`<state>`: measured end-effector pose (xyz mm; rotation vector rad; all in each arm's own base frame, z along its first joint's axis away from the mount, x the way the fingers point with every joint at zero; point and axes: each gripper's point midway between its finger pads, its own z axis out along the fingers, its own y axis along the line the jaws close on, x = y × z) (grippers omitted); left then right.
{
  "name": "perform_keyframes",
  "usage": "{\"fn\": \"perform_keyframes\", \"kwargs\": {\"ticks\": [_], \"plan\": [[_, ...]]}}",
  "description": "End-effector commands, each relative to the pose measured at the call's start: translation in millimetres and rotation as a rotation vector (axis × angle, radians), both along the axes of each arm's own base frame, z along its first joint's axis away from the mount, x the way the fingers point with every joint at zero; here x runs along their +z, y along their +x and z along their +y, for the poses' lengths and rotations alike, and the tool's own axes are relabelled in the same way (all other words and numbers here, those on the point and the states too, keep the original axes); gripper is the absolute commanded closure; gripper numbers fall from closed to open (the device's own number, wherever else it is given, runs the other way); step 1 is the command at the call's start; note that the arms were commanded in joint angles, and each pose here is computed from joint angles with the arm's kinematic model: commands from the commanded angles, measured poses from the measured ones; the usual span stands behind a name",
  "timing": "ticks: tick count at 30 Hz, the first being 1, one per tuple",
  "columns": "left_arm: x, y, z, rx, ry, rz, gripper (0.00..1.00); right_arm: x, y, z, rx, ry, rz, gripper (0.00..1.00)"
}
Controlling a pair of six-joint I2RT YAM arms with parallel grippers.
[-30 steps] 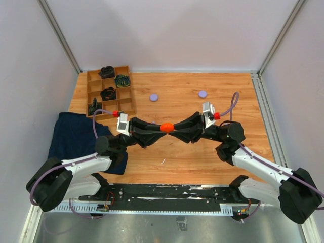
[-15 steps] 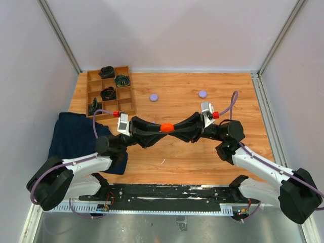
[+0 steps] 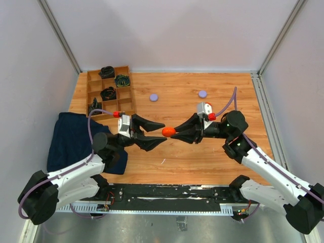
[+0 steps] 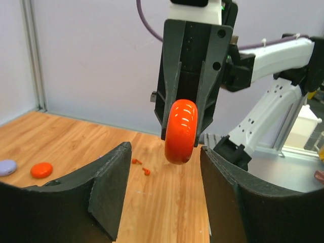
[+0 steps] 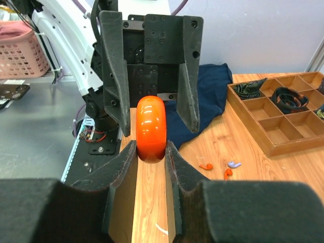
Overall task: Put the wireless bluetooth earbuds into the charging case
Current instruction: Pick up the charging case at the center of the board, then open the charging case.
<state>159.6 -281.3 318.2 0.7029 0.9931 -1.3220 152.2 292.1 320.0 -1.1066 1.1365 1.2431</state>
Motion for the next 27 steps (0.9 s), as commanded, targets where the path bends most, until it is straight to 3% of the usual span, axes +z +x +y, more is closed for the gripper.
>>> {"fn": "perform_keyframes", "kwargs": {"ticks": [1,10,16,22,27], "plan": [[-6.0,-2.2,-9.8,-0.035,0.096,-0.006,0.38,-6.6,-9.9,-3.1,0.047,-0.076,-0.036,0.93],[-1.7,-5.6,-15.4,-0.084,0.119,0.011,0.44,-11.9,-9.3,-1.2,0.066,-0.106,-0.033,0.91],[-3.4,-7.7,-16.9,-0.103,0.133,0.015,0.57,-11.2,-8.0,0.1,0.068,-0.106,-0.036,0.91],[-0.8,-11.5,-16.1,-0.119,0.116,0.011,0.79,-9.3,-6.3,1.8,0.063,-0.083,-0.031,0.76],[3.2,-7.6,-12.9,-0.087,0.082,0.023,0.84,-13.2,-2.7,3.8,0.045,-0.061,-0.006,0.63]]}}
